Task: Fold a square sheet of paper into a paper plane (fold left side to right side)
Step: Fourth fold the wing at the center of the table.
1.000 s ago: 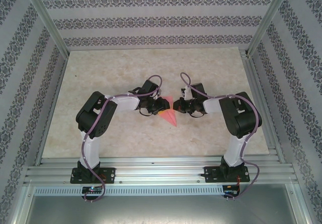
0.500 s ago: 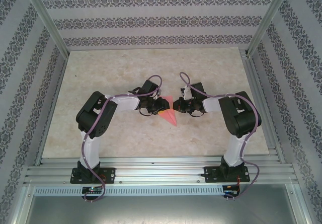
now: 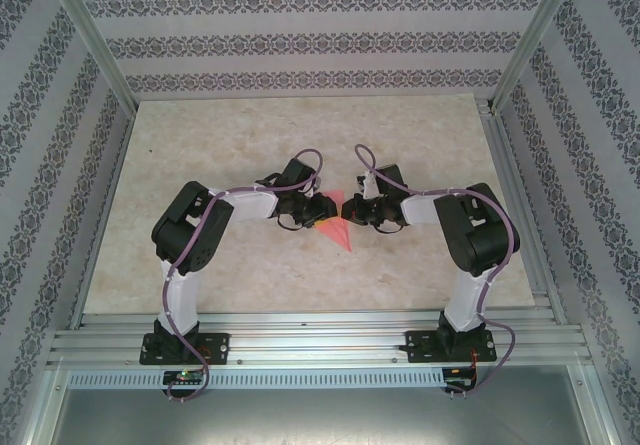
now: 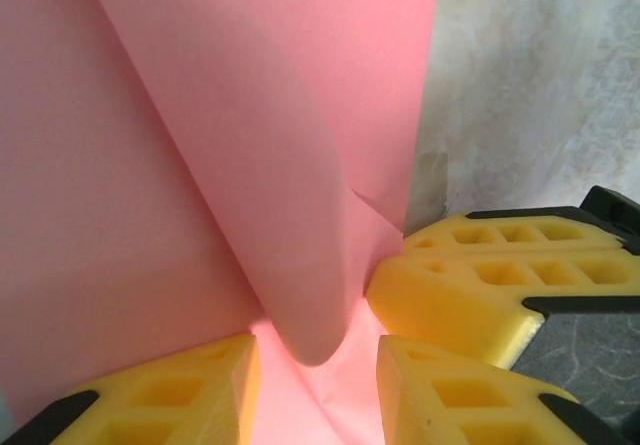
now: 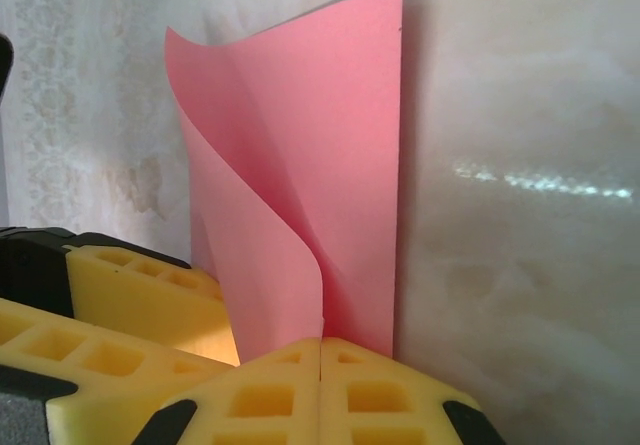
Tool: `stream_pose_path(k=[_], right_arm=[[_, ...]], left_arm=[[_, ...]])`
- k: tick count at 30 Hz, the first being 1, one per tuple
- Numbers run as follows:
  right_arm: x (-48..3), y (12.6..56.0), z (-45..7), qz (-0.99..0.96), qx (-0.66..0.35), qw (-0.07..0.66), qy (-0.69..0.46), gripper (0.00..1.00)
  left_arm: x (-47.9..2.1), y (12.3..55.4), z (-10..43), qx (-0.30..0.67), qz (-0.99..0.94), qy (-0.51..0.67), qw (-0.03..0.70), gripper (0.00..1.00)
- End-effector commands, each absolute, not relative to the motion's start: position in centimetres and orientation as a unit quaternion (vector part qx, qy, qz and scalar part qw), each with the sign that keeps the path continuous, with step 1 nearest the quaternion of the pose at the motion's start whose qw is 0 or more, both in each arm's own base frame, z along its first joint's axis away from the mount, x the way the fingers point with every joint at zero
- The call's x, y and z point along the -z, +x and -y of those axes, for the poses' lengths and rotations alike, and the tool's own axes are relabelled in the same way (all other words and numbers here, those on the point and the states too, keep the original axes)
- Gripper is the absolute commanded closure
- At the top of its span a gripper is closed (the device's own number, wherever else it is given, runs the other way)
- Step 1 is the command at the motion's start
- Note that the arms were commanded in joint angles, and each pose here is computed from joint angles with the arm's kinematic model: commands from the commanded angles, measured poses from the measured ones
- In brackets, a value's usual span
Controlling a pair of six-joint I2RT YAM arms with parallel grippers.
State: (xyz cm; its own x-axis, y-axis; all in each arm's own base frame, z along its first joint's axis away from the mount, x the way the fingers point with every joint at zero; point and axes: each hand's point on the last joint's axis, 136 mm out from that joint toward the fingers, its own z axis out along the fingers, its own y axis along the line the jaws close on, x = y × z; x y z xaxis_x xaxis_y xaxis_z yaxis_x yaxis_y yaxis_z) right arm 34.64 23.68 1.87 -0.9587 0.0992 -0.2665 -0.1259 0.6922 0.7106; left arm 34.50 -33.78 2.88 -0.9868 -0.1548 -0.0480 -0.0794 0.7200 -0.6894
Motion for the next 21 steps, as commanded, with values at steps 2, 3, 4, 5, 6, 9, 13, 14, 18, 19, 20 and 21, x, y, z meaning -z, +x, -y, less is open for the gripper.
stream_pose_path(k=[2, 3, 4, 5, 6, 9, 13, 14, 18, 19, 20, 21], right_arm=[[-1.9, 34.7, -23.1, -0.913, -0.377, 0.155, -0.003, 0.97], [-2.1, 34.8, -23.0, -0.913, -0.376, 0.157, -0.004, 0.97], [-2.3, 35.0, -22.9, -0.914, -0.374, 0.159, -0.004, 0.97], [-2.3, 35.1, -22.8, -0.915, -0.371, 0.159, -0.006, 0.97], [-2.3, 35.2, -22.8, -0.916, -0.369, 0.159, -0.008, 0.97], [-2.2, 35.3, -22.5, -0.918, -0.363, 0.159, -0.007, 0.97], [-2.2, 35.4, -22.4, -0.918, -0.362, 0.16, -0.003, 0.97], [-2.2, 35.4, -22.3, -0.919, -0.361, 0.161, -0.002, 0.97], [-1.9, 35.4, -22.1, -0.921, -0.356, 0.159, 0.003, 0.97], [-1.9, 35.5, -22.0, -0.92, -0.356, 0.161, 0.004, 0.97], [-1.9, 35.6, -22.0, -0.921, -0.356, 0.16, 0.005, 0.97], [-1.9, 35.6, -22.1, -0.92, -0.356, 0.16, 0.005, 0.97]], left_arm=[[-0.2, 33.7, 33.2, 0.339, -0.938, -0.064, 0.034, 0.62], [-0.2, 33.7, 33.3, 0.339, -0.938, -0.064, 0.035, 0.62], [-0.2, 33.7, 33.2, 0.339, -0.938, -0.064, 0.035, 0.62], [-0.2, 33.7, 33.3, 0.339, -0.938, -0.064, 0.034, 0.62], [-0.2, 33.8, 33.3, 0.339, -0.938, -0.064, 0.035, 0.62], [-0.2, 33.7, 33.2, 0.338, -0.938, -0.066, 0.035, 0.62], [-0.1, 33.7, 33.2, 0.338, -0.938, -0.066, 0.034, 0.62], [-0.2, 33.7, 33.2, 0.338, -0.938, -0.066, 0.035, 0.62], [-0.1, 33.7, 33.2, 0.338, -0.938, -0.065, 0.033, 0.62], [-0.1, 33.7, 33.2, 0.337, -0.938, -0.065, 0.034, 0.62], [-0.2, 33.7, 33.2, 0.338, -0.938, -0.065, 0.034, 0.62], [-0.2, 33.7, 33.2, 0.338, -0.938, -0.066, 0.034, 0.62]])
